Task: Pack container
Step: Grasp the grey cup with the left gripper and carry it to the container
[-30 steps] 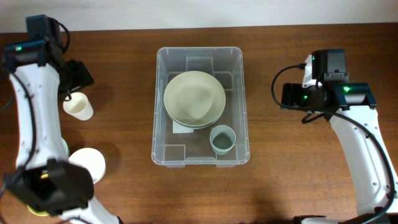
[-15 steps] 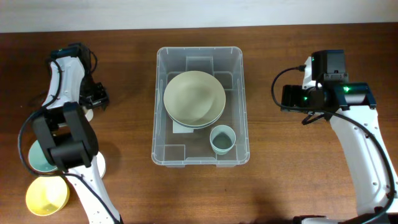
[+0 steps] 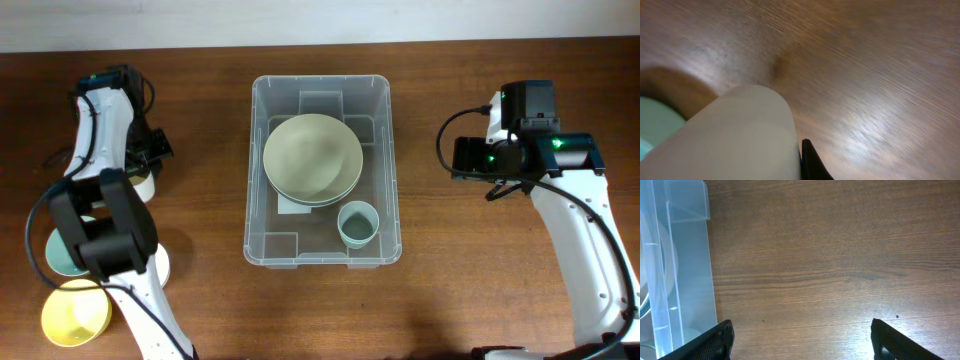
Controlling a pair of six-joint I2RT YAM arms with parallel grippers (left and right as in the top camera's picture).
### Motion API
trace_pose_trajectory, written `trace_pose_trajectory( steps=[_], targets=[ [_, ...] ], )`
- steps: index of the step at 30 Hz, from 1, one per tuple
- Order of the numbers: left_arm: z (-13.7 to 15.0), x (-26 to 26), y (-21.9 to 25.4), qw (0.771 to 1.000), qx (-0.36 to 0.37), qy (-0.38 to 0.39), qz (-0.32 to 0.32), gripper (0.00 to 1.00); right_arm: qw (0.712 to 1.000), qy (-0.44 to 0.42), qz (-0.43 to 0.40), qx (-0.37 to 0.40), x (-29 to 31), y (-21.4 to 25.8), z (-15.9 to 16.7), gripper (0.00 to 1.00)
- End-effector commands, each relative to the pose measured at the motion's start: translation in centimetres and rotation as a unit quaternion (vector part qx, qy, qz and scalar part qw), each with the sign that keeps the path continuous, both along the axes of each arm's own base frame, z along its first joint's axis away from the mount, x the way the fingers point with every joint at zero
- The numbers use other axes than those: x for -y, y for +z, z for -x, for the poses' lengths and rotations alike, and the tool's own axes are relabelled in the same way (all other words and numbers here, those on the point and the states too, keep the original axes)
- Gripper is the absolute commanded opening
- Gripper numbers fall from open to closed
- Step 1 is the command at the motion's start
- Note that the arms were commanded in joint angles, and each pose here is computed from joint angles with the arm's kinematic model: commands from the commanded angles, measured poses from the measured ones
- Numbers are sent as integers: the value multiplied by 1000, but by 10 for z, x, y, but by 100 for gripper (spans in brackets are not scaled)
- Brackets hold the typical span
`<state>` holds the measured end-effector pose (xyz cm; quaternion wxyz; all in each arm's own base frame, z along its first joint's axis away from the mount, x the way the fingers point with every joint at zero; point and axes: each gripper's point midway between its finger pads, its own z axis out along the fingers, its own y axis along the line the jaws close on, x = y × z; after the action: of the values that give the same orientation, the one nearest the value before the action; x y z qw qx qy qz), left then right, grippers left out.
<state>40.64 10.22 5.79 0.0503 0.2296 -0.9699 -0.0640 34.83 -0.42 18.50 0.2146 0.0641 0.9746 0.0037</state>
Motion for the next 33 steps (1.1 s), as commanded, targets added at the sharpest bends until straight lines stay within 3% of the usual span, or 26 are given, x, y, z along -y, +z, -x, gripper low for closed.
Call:
trace_pose_trajectory(
  steps=[1, 5, 8, 11, 20, 25, 33],
  targets=[
    [-15, 34, 114, 989, 147, -31, 8, 0, 1000, -7, 6, 10, 4, 7, -3, 83],
    [-2, 85, 188, 967, 239, -88, 20, 1, 1000, -7, 6, 11, 4, 8, -3, 83],
    [20, 154, 239, 936, 303, -173, 39, 1, 1000, -8, 6, 9, 4, 7, -2, 83],
    [38, 211, 250, 915, 314, -243, 63, 1, 999, -50, 7, 10, 16, 8, 0, 86],
    [84, 344, 206, 881, 239, -389, 126, 1, 965, -259, -42, 10, 110, 16, 34, 88],
    [113, 399, 159, 867, 160, -443, 164, 1, 955, -284, -88, 10, 123, 15, 42, 88],
    [144, 433, 122, 857, 83, -467, 203, 0, 956, -281, -88, 10, 122, 15, 42, 88]
  ],
)
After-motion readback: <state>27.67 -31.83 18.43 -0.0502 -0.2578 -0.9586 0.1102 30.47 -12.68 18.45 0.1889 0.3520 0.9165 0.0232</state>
